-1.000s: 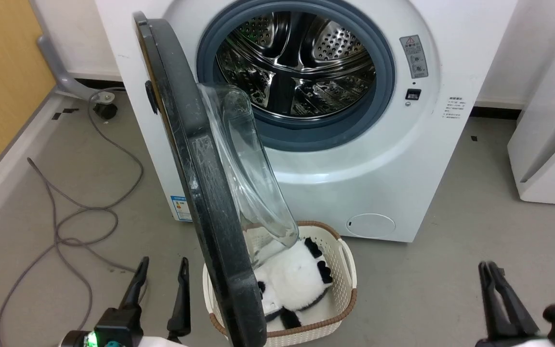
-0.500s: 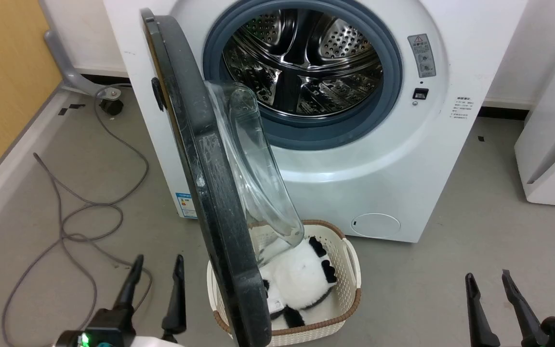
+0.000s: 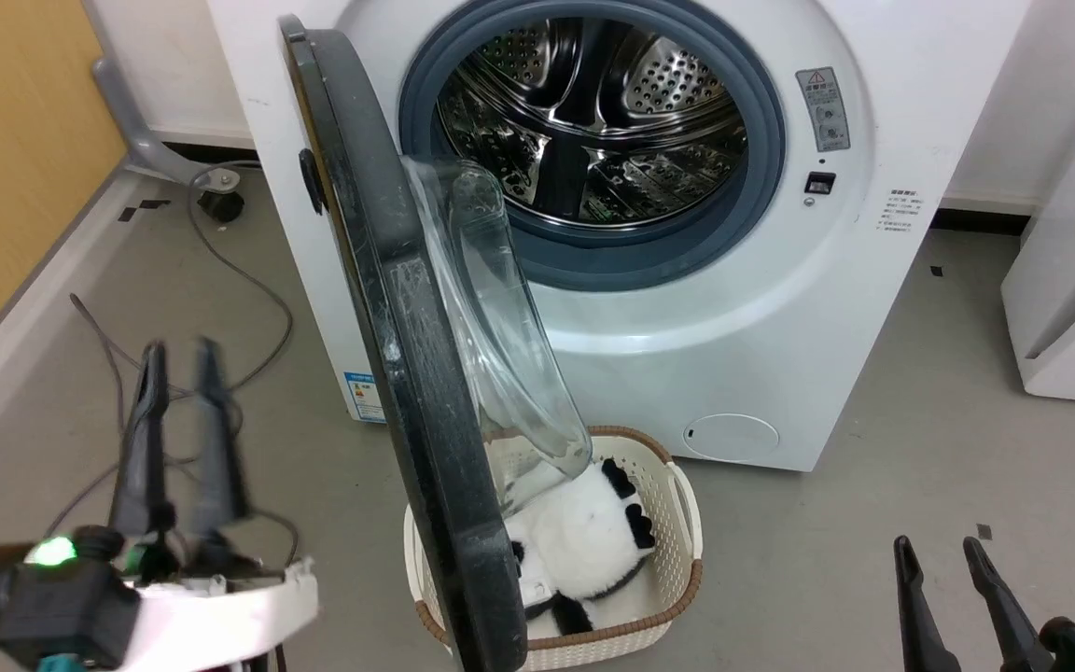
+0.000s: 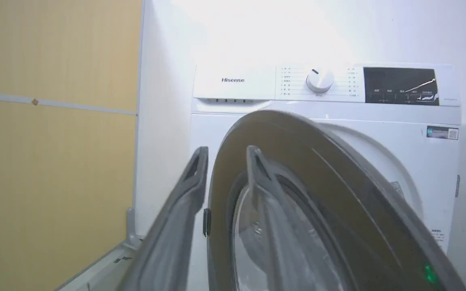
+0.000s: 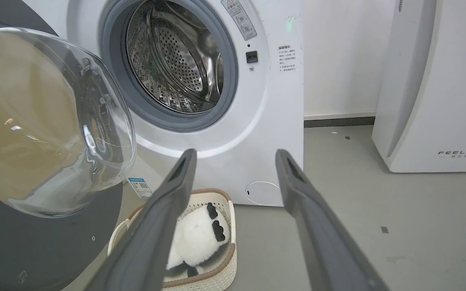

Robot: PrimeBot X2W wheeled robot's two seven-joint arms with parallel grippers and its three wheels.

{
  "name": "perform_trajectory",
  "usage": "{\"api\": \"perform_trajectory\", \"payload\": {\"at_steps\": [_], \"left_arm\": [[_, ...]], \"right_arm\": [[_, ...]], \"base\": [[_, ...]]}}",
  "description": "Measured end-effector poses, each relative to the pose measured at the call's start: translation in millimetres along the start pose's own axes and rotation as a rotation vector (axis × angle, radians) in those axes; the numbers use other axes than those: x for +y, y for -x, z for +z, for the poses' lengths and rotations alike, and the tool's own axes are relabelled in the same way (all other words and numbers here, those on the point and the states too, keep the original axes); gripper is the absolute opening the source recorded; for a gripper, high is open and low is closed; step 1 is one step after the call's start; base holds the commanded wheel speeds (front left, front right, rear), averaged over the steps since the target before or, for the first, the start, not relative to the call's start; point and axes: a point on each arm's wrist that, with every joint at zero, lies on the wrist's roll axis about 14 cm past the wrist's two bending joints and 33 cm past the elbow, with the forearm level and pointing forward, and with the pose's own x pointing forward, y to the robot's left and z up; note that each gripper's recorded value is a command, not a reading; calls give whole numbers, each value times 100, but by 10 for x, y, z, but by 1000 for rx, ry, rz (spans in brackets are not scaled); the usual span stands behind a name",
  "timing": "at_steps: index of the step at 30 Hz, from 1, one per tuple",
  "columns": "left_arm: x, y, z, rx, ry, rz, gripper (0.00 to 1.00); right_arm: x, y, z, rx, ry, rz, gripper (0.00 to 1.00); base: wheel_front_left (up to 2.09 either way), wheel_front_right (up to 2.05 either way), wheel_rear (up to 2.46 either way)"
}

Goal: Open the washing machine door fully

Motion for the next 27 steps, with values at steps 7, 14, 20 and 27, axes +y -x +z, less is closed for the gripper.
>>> {"api": "perform_trajectory", "payload": {"at_steps": [7, 14, 20, 27], "left_arm": [[-154, -166, 450, -158, 29, -38, 0], [-535, -196, 652, -223, 97, -155, 0], [-981, -69, 506, -126, 161, -293, 0], [-1367, 281, 60, 123, 214, -402, 0]], "right_arm": [[-10, 7, -20, 4, -10, -5, 100], [8, 23, -69, 17, -18, -1, 100], [22, 21, -100, 23, -23, 2, 100], [60, 3, -179, 48, -30, 14, 100]], "base": [[0, 0, 0], [0, 0, 0], [0, 0, 0], [0, 0, 0]]}}
